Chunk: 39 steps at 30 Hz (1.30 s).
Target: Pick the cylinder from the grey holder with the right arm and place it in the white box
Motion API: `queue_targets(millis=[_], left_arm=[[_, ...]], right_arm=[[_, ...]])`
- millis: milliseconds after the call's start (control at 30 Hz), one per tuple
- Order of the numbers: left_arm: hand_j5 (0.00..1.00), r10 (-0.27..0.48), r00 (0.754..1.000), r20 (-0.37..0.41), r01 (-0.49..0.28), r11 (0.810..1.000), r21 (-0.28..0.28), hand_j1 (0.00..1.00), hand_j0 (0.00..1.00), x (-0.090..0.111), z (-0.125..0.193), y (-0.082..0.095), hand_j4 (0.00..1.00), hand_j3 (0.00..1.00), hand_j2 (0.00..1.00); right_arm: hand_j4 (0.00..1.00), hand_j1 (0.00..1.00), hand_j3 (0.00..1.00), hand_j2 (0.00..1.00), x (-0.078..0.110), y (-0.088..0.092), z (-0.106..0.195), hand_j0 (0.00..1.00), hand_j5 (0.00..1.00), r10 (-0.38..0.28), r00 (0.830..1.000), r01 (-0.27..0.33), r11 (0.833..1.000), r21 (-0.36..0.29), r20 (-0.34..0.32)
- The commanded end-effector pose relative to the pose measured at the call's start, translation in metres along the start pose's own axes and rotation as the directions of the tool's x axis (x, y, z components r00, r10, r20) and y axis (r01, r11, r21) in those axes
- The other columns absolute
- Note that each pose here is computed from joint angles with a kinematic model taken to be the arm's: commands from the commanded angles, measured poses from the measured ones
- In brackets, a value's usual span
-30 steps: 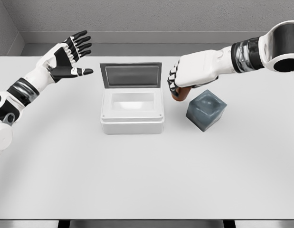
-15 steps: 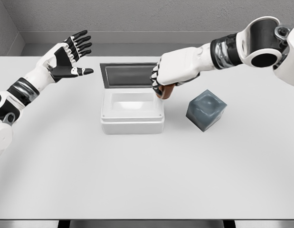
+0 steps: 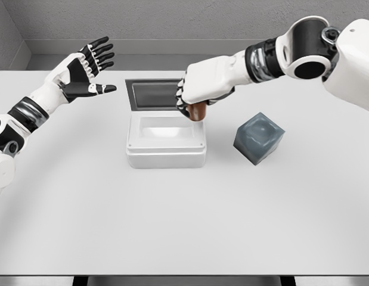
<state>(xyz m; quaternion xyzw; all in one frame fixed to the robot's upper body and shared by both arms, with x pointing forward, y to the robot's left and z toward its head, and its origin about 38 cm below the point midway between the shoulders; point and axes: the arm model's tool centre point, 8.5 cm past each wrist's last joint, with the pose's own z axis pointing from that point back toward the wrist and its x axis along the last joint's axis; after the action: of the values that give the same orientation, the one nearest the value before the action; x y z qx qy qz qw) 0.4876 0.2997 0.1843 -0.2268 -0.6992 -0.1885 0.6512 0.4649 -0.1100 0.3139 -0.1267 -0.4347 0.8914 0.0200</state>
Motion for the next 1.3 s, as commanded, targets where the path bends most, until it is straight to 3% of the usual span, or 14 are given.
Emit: queue_targets(millis=[0, 400, 433, 467, 733, 767, 833, 900, 1033, 1067, 1133, 1200, 1233, 1267], left_arm=[[1.0, 0.003, 1.0, 0.003, -0.003, 1.0, 0.001, 1.0, 1.0, 0.001, 0.0, 0.001, 1.0, 1.0, 1.0], [1.0, -0.005, 1.0, 0.013, 0.005, 1.0, 0.001, 1.0, 1.0, 0.007, -0.002, 0.002, 1.0, 1.0, 1.0], [1.0, -0.005, 1.0, 0.013, 0.005, 1.0, 0.001, 1.0, 1.0, 0.007, -0.002, 0.002, 1.0, 1.0, 1.0], [1.0, -0.005, 1.0, 0.013, 0.005, 1.0, 0.001, 1.0, 1.0, 0.007, -0.002, 0.002, 1.0, 1.0, 1.0], [1.0, -0.003, 1.0, 0.014, 0.003, 1.0, 0.0, 1.0, 1.0, 0.007, -0.002, 0.002, 1.0, 1.0, 1.0], [1.0, -0.003, 1.0, 0.014, 0.003, 1.0, 0.0, 1.0, 1.0, 0.007, -0.002, 0.002, 1.0, 1.0, 1.0], [1.0, -0.007, 1.0, 0.013, 0.007, 1.0, 0.0, 1.0, 1.0, 0.008, -0.002, 0.002, 1.0, 1.0, 1.0], [1.0, -0.006, 1.0, 0.014, 0.006, 1.0, 0.0, 1.0, 1.0, 0.008, -0.002, 0.002, 1.0, 1.0, 1.0], [1.0, -0.003, 1.0, 0.013, 0.003, 1.0, 0.0, 1.0, 1.0, 0.006, -0.002, 0.002, 1.0, 1.0, 1.0], [1.0, -0.002, 1.0, 0.011, 0.002, 1.0, -0.001, 1.0, 1.0, 0.005, -0.003, 0.001, 1.0, 1.0, 1.0], [1.0, 0.035, 0.999, 0.011, -0.035, 0.999, -0.008, 1.0, 1.0, -0.006, -0.011, -0.009, 1.0, 1.0, 1.0], [1.0, 0.044, 0.999, 0.011, -0.044, 0.999, -0.015, 1.0, 1.0, -0.009, -0.014, -0.014, 1.0, 1.0, 1.0], [1.0, 0.051, 0.999, 0.008, -0.051, 0.999, -0.014, 1.0, 1.0, -0.012, -0.015, -0.015, 1.0, 1.0, 1.0], [1.0, 0.054, 0.998, 0.007, -0.054, 0.998, -0.012, 1.0, 1.0, -0.014, -0.016, -0.015, 1.0, 1.0, 1.0]], right_arm=[[0.53, 0.53, 0.53, 0.53, 0.001, -0.002, -0.002, 0.53, 0.53, 0.0, 1.0, 0.0, 1.0, -0.005, 0.004], [0.54, 0.54, 0.54, 0.54, 0.014, -0.016, -0.008, 0.54, 0.54, 0.045, 0.998, -0.045, 0.999, -0.02, 0.042], [0.67, 0.67, 0.67, 0.67, 0.014, -0.016, -0.007, 0.67, 0.67, 0.045, 0.998, -0.044, 0.999, -0.02, 0.04], [0.99, 0.99, 0.99, 0.99, 0.014, -0.016, -0.007, 0.99, 0.99, 0.046, 0.998, -0.045, 0.999, -0.02, 0.039], [0.99, 0.99, 0.99, 0.99, 0.011, -0.021, -0.002, 0.99, 0.99, 0.052, 0.998, -0.051, 0.998, -0.031, 0.024], [0.99, 0.99, 0.99, 0.99, 0.012, -0.023, 0.002, 0.99, 0.99, 0.056, 0.998, -0.055, 0.998, -0.041, 0.026], [0.99, 0.99, 0.99, 0.99, 0.035, -0.04, 0.031, 0.99, 0.99, 0.147, 0.989, -0.143, 0.985, -0.094, 0.027], [0.99, 0.99, 0.99, 0.99, 0.046, -0.042, 0.057, 0.99, 0.99, 0.183, 0.983, -0.181, 0.977, -0.114, 0.009], [0.99, 0.99, 0.99, 0.99, 0.042, -0.02, 0.112, 0.99, 0.99, 0.046, 0.998, -0.052, 0.983, -0.178, -0.034], [0.99, 0.99, 0.99, 0.99, 0.038, -0.01, 0.135, 0.99, 0.99, -0.019, 0.997, 0.001, 0.971, -0.238, -0.072], [0.99, 0.99, 0.99, 0.99, 0.033, 0.011, 0.192, 0.99, 0.99, -0.153, 0.977, 0.089, 0.925, -0.369, -0.148], [0.99, 0.99, 0.99, 0.99, 0.038, 0.018, 0.236, 0.99, 0.99, -0.256, 0.956, 0.165, 0.871, -0.462, -0.141], [0.99, 0.99, 0.99, 0.99, 0.041, 0.021, 0.244, 0.99, 0.99, -0.304, 0.947, 0.217, 0.844, -0.49, -0.103], [0.99, 0.99, 0.99, 0.99, 0.046, 0.038, 0.238, 0.99, 0.99, -0.402, 0.916, 0.345, 0.776, -0.528, 0.008]])
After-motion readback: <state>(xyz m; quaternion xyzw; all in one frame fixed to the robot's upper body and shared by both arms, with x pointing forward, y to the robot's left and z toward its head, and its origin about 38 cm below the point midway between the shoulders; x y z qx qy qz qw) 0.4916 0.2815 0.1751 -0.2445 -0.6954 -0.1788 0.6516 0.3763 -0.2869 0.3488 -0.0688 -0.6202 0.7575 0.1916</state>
